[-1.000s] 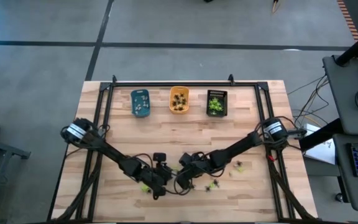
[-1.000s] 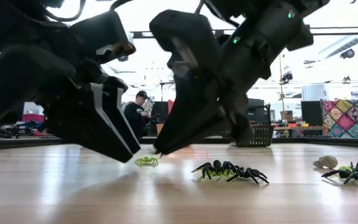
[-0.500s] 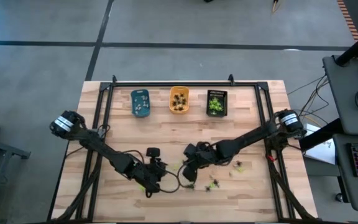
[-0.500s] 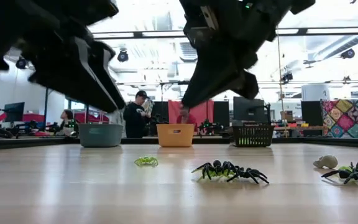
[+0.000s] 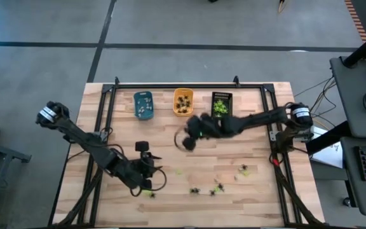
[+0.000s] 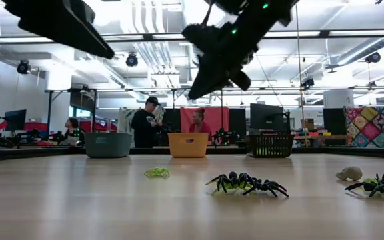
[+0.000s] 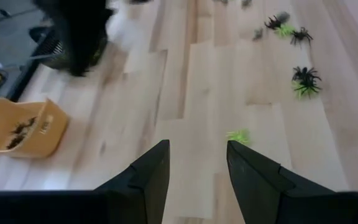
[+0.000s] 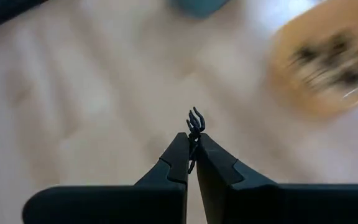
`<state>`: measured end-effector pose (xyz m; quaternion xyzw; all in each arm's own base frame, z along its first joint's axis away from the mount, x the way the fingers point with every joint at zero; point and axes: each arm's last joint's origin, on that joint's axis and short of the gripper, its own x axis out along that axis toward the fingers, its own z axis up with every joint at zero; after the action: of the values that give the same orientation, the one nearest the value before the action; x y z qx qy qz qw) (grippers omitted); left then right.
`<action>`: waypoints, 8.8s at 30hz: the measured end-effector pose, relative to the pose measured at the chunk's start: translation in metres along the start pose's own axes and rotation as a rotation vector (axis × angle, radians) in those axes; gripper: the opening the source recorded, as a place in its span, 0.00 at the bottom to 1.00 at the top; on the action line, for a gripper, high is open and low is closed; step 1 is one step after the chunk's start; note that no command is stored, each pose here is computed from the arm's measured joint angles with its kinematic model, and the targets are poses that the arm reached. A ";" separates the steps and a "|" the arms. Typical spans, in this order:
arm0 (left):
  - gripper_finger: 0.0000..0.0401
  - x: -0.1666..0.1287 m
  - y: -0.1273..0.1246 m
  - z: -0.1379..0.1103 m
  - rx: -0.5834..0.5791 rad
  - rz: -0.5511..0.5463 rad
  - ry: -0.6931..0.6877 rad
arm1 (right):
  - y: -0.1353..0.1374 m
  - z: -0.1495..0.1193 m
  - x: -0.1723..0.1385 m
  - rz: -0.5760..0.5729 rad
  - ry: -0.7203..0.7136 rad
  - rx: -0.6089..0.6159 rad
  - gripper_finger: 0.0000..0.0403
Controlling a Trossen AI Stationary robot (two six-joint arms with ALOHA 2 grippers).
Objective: Sort Halloween decoration
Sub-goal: Put the black spider toy into the orange bin, then put the green spider toy into the black bin
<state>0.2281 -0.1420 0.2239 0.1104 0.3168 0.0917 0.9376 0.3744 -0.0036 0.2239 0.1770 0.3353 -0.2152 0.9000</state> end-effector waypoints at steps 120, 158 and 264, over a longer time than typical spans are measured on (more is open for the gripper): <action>0.19 0.104 -0.076 -0.051 -0.097 0.030 -0.026 | 0.091 -0.122 -0.011 0.312 0.086 0.244 0.29; 0.00 0.125 -0.071 -0.066 -0.097 0.050 0.017 | 0.087 -0.133 0.033 0.237 0.068 0.145 0.29; 0.00 0.052 -0.053 -0.027 -0.007 0.131 -0.098 | 0.072 -0.107 0.024 0.230 -0.005 -0.285 0.02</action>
<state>0.2578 -0.1757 0.1590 0.1318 0.2625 0.1485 0.9443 0.3708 0.1007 0.1442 0.0845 0.3378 -0.0614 0.9354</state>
